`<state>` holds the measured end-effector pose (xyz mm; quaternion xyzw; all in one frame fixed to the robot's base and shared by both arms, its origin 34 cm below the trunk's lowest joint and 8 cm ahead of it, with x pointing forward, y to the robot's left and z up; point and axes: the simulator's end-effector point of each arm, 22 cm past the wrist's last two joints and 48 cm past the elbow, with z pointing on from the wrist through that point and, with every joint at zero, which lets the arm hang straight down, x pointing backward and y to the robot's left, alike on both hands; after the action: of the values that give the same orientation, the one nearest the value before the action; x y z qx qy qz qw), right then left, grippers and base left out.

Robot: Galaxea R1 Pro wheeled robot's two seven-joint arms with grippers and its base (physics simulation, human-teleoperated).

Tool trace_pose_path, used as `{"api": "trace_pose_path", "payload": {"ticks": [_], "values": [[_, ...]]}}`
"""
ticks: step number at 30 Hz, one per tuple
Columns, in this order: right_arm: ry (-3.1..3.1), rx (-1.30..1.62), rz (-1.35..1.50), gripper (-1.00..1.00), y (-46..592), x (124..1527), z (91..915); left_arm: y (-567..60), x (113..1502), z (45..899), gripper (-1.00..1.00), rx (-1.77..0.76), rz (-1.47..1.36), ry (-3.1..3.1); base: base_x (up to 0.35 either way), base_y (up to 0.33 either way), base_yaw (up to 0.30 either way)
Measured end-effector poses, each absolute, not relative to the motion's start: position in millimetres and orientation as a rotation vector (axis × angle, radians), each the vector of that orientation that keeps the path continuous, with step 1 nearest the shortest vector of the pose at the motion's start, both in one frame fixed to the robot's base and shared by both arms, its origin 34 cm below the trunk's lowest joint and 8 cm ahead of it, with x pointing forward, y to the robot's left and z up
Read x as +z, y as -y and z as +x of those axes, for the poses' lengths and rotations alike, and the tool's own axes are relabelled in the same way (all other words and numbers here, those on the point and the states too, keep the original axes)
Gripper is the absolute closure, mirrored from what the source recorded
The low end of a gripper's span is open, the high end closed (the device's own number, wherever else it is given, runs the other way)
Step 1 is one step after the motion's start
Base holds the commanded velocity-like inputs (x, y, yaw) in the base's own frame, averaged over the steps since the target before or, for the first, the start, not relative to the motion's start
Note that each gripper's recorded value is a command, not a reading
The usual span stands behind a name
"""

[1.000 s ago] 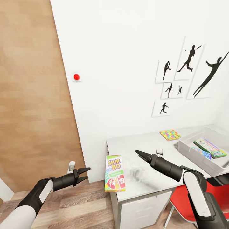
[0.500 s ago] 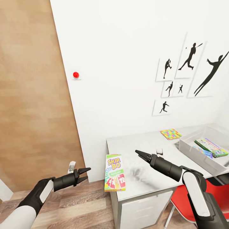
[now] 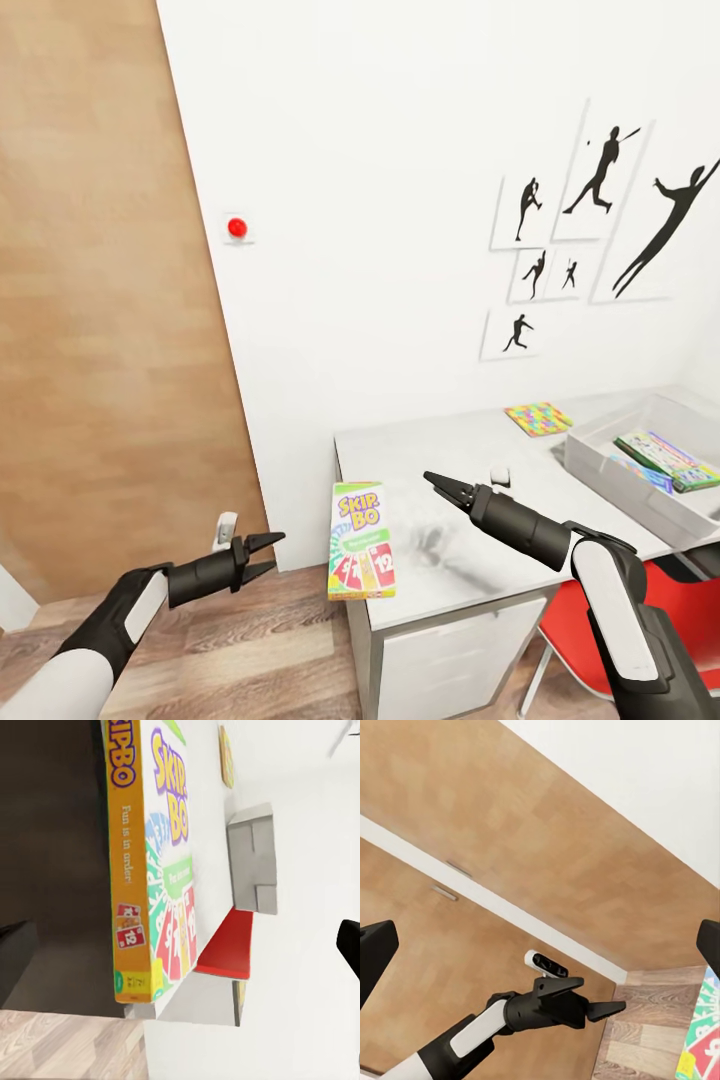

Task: Put all the toys in the child's room - the three board games (two on the bed and one on the table), the two jigsaw puzzles on the table, and the tennis ball on the table - inside the toy box on the table in the child's room.

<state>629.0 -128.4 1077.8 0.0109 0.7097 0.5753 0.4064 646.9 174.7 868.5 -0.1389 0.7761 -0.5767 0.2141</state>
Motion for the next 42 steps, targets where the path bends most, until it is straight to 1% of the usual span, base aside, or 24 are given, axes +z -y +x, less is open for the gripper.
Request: {"api": "trace_pose_path", "payload": {"ticks": [25,30,42], "values": [[-1.785,1.457,0.024,-1.0,125.6,1046.4,632.0,-173.0,833.0,648.5,-1.0,-1.608,-0.396,-2.156,0.0,0.0,-0.005],[-1.784,1.457,0.024,-1.0,126.2,1042.4,632.2,-172.2,829.2,648.9,-1.0,-1.611,-0.397,-2.154,0.0,0.0,-0.163],[-1.785,1.458,0.024,-1.0,125.6,1042.2,632.0,-170.5,831.0,648.9,-1.0,-1.621,-0.394,-2.146,0.0,0.0,-0.253]]}}
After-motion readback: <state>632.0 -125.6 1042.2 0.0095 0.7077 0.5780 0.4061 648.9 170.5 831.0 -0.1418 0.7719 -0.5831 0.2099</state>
